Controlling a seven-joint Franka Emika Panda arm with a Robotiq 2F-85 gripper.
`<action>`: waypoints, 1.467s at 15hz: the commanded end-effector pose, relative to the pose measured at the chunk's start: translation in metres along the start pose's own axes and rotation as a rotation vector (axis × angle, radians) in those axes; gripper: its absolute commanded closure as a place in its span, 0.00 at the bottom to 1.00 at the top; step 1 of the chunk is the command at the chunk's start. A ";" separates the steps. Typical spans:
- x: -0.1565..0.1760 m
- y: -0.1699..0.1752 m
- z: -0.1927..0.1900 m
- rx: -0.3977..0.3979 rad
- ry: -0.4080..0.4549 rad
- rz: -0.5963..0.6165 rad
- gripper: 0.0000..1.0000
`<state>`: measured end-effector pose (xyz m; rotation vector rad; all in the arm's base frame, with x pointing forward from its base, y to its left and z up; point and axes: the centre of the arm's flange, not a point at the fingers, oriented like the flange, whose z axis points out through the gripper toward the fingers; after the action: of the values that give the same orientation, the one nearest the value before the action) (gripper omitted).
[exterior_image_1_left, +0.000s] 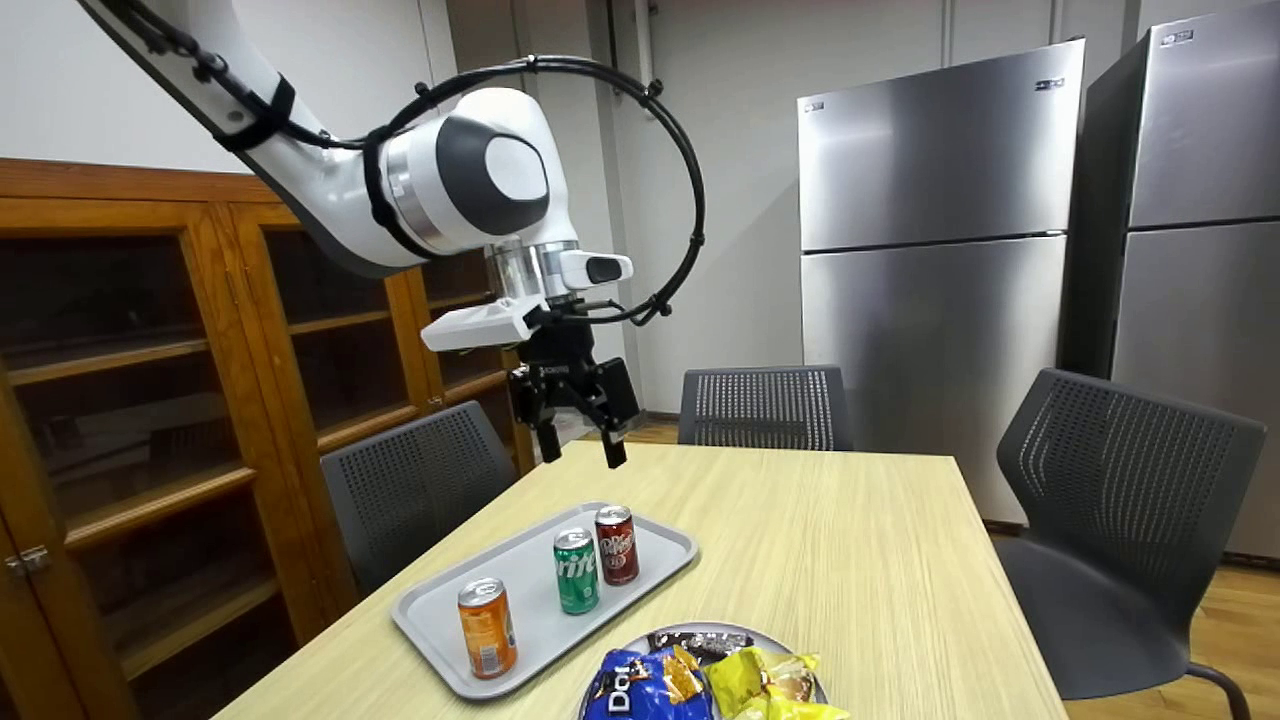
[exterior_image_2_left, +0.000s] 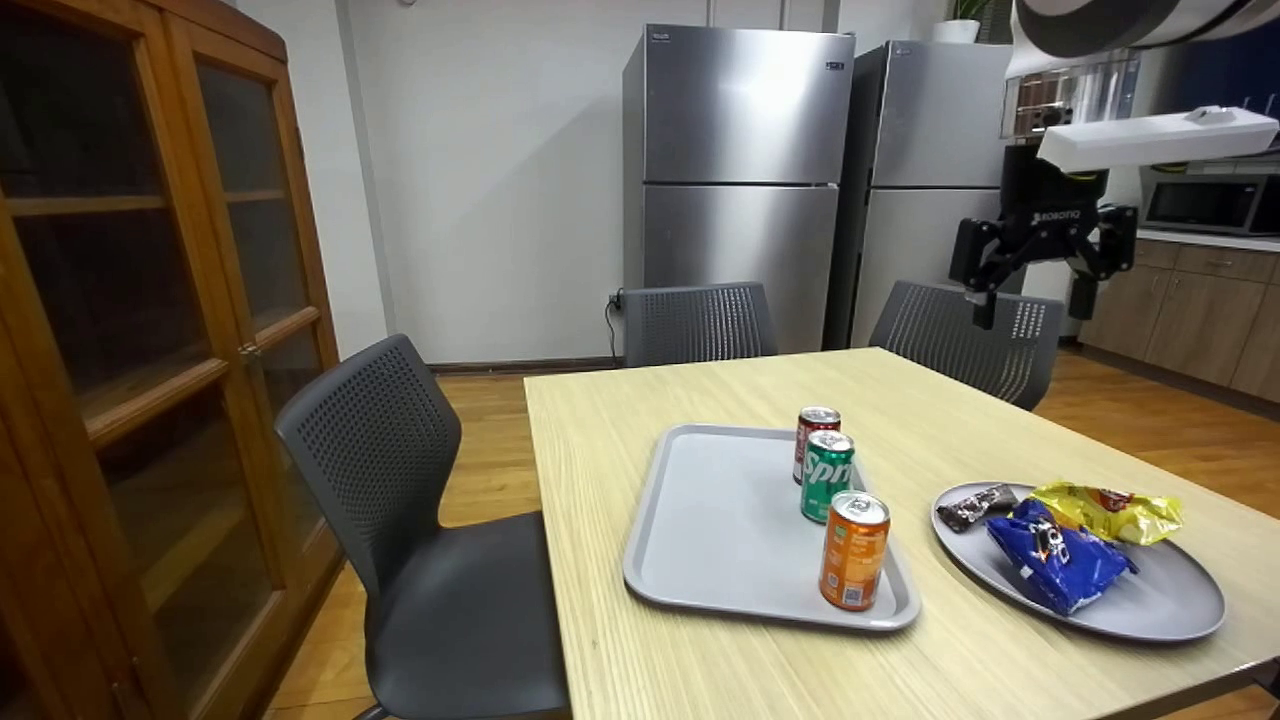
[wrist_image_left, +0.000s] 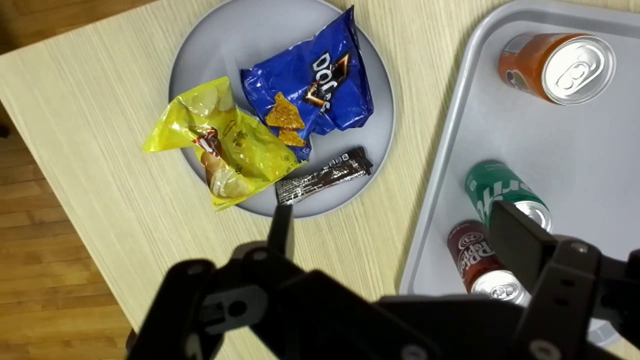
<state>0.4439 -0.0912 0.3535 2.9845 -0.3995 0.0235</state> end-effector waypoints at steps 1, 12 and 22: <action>0.002 0.006 0.022 -0.035 0.005 0.060 0.00; -0.005 0.016 0.084 -0.078 -0.079 0.208 0.00; -0.018 0.029 0.119 -0.095 -0.177 0.256 0.00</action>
<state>0.4185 -0.1300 0.2389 2.8308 -0.7781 -0.2295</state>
